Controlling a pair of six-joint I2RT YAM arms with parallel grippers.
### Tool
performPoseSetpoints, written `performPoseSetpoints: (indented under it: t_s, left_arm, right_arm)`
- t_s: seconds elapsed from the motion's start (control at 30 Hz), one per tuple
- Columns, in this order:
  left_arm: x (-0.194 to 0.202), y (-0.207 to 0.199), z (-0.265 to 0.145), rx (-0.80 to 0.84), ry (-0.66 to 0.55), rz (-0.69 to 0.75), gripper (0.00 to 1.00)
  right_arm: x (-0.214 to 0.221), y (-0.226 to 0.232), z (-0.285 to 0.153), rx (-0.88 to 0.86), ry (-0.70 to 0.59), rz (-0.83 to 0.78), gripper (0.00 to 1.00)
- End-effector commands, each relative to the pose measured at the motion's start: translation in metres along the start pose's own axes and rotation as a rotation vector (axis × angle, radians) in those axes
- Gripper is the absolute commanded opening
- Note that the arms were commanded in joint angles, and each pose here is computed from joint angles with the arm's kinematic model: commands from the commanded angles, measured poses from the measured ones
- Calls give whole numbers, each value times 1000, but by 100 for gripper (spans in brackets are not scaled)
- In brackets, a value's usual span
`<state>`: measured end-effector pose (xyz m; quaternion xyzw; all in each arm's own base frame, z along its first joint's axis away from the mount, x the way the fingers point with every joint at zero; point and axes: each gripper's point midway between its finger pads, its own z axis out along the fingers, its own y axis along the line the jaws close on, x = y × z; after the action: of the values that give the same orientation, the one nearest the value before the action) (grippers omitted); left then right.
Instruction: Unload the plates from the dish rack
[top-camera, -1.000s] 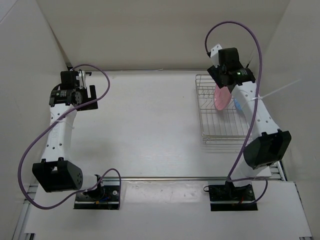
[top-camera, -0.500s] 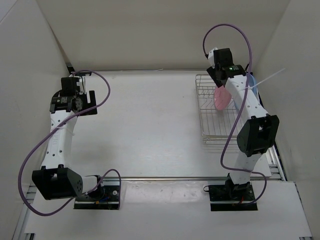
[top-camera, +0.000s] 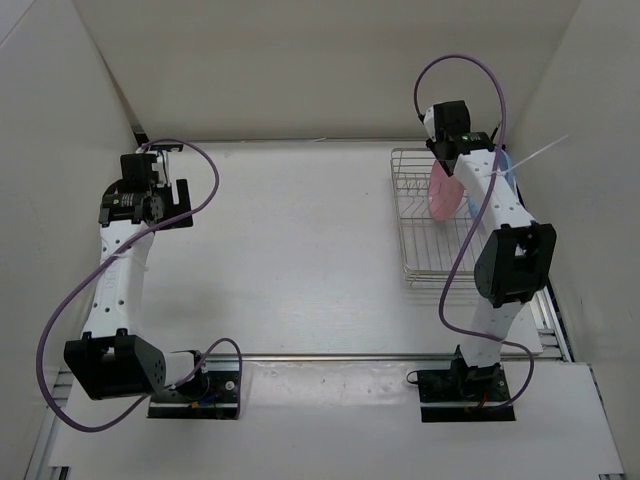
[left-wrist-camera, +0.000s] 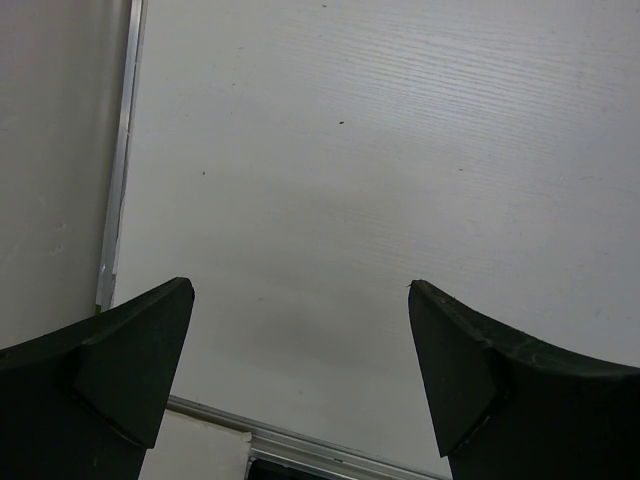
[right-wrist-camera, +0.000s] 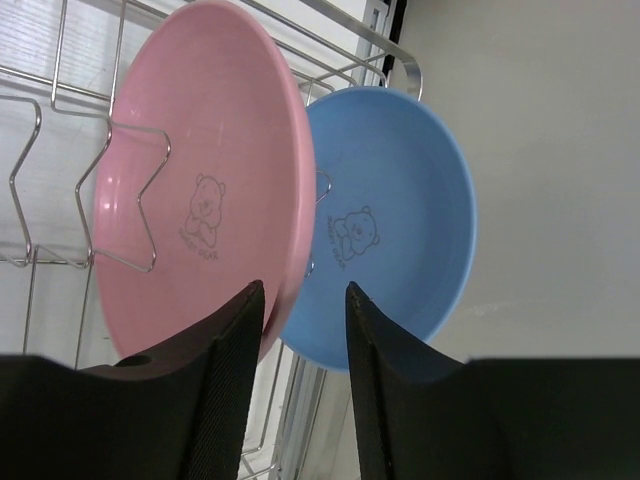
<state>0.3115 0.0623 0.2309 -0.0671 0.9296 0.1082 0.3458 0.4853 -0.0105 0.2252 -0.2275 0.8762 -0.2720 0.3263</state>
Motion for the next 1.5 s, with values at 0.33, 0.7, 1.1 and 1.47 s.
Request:
performPoseSetpoints:
  t_s: [0.33, 0.7, 1.1, 1.47]
  left_arm:
    - [-9, 9, -6, -18, -39, -27, 100]
    - [-9, 9, -6, -6, -47, -35, 100]
    - [-11, 3, -4, 23, -67, -37, 100]
    - [-18, -7, 7, 74, -68, -35, 100]
  right_arm:
    - [2, -1, 10, 39, 23, -8, 13]
    - [-2, -2, 4, 168, 36, -60, 0]
    - [-20, -45, -23, 390, 140, -20, 0]
    - [-32, -96, -83, 555, 131, -11, 0]
